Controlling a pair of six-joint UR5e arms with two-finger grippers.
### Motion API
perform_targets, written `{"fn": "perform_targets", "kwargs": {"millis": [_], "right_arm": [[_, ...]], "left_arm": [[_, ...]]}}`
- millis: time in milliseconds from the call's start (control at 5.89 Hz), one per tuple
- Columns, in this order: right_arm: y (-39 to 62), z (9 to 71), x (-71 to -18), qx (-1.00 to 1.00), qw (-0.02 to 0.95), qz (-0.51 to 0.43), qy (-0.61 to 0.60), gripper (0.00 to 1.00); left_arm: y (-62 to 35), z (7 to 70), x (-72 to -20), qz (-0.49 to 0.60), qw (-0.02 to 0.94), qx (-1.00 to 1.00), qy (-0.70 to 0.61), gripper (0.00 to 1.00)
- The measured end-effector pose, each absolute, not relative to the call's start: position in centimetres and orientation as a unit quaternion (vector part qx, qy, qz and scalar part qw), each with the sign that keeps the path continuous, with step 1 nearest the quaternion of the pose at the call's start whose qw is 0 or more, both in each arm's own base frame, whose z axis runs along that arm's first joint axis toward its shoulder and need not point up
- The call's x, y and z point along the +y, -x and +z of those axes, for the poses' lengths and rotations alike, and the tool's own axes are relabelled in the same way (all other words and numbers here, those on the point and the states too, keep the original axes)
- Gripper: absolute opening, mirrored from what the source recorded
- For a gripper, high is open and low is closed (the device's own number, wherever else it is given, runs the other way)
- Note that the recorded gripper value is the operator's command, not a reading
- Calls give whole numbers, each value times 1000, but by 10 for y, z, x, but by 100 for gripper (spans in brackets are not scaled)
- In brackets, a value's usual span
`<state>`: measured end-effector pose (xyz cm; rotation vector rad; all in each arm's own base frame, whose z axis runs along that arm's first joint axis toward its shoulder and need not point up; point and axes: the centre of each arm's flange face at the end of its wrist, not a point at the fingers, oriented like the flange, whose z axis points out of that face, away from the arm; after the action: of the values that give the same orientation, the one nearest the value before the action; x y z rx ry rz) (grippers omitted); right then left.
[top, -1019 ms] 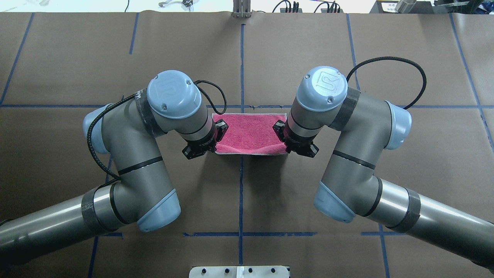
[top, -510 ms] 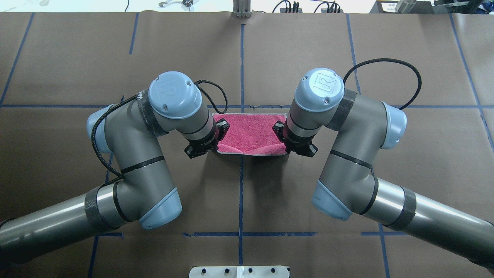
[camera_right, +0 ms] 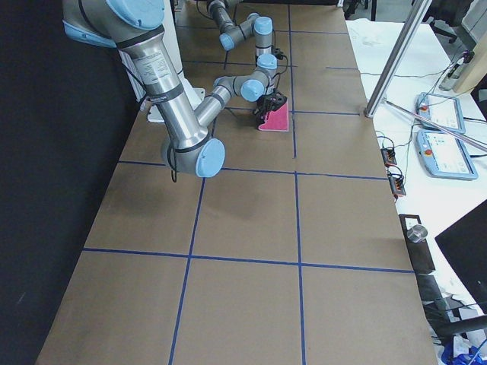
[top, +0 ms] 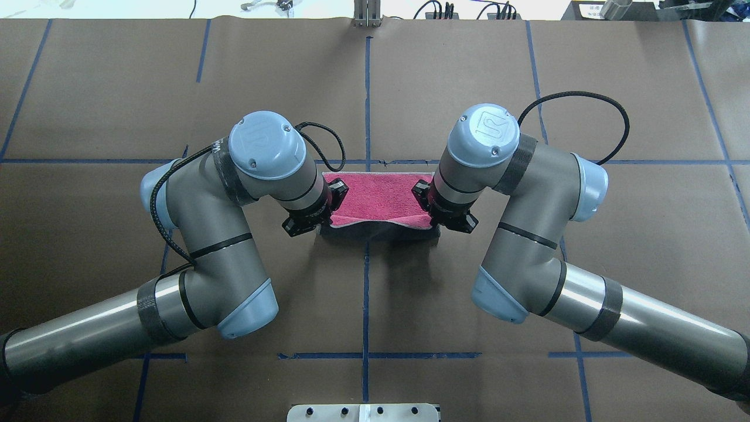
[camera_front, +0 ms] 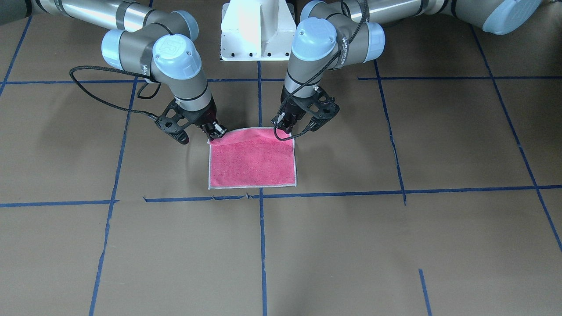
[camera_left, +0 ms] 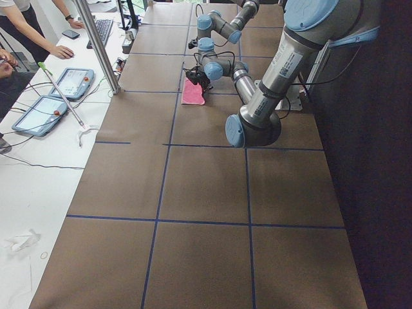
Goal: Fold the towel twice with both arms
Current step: 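Lift the near edge with both grippers and fold it toward the far edge, then lay the folded edge down onto the far edge with both grippers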
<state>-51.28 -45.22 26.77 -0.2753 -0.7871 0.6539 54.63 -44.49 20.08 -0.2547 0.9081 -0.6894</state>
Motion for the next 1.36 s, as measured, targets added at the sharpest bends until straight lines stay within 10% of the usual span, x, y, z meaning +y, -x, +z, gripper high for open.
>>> {"fn": "perform_targets", "kwargs": {"millis": [1359], "right_arm": [[521,266,-499,-363,863,321,141,5]], "left_arm": [[-549,218,-490,-368,814,432,121,0]]}}
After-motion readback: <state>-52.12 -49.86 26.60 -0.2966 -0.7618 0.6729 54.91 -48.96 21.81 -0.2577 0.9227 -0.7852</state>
